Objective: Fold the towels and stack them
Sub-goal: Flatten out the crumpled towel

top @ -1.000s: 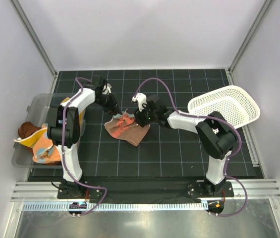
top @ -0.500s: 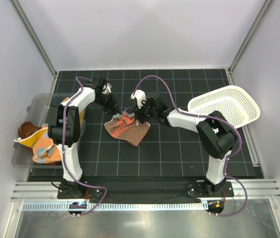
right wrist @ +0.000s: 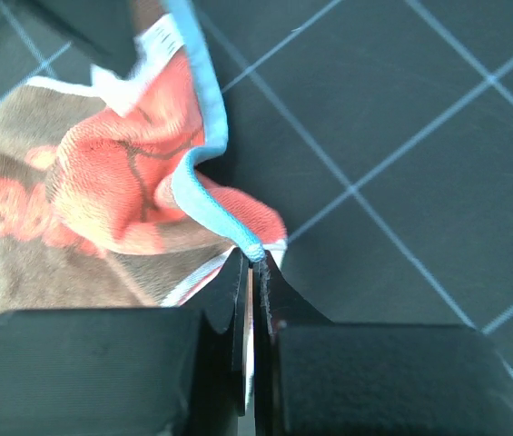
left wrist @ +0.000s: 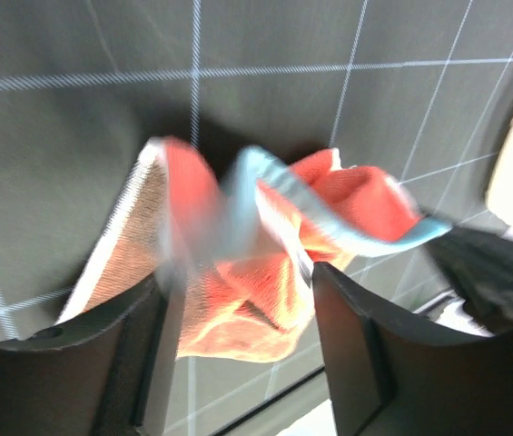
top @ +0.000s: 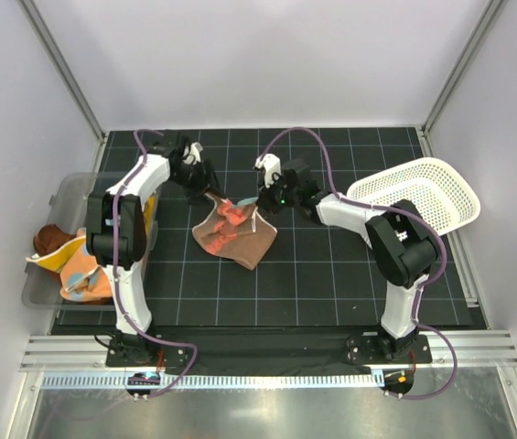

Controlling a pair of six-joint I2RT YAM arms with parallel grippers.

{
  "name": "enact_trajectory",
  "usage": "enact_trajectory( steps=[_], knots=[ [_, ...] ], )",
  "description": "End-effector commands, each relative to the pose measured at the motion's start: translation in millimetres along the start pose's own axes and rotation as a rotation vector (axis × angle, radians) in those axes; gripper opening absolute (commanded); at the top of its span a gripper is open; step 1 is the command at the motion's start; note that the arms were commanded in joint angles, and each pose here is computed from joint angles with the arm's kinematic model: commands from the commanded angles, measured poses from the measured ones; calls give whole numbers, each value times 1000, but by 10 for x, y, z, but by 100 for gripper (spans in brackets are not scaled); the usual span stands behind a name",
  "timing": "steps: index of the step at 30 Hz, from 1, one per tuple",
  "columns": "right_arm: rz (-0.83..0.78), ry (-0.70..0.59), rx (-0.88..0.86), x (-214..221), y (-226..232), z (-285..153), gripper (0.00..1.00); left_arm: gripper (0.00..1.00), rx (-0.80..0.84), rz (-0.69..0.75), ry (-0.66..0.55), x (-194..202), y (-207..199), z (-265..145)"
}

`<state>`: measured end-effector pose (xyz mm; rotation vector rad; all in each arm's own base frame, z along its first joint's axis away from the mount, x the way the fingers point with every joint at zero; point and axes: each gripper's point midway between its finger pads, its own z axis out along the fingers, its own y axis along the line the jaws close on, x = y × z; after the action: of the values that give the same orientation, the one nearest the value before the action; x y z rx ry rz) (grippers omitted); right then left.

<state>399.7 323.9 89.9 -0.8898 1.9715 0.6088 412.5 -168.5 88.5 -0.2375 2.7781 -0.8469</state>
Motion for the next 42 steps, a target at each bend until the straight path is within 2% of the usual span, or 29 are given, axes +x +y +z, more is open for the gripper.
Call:
enact_trajectory(
  steps=[1, 6, 11, 17, 21, 34, 37, 42],
  knots=[
    [49, -91, -37, -228, -55, -11, 1, 63, 21, 114, -66, -174, -65, -203],
    [82, -90, -61, -209, -92, 6, 1, 64, 16, 216, -113, -297, -5, -149],
    [149, -48, -43, -48, -270, 48, 1, 64, -108, 179, -162, -549, 279, -33],
    [325, 5, 80, 175, -670, -8, 1, 65, -108, 123, -193, -836, 264, 183],
    [382, -1, 152, 193, -886, -79, 1, 65, -137, 130, -229, -1030, 274, 320],
    [393, 25, 173, 259, -976, -55, 1, 65, -141, 149, -215, -1159, 335, 731],
    [396, 20, 165, 245, -964, -51, 1, 65, -186, 192, -241, -1224, 335, 742],
    [393, 8, 161, 208, -962, -53, 1, 61, -274, 223, -208, -1109, 380, 855]
  ],
)
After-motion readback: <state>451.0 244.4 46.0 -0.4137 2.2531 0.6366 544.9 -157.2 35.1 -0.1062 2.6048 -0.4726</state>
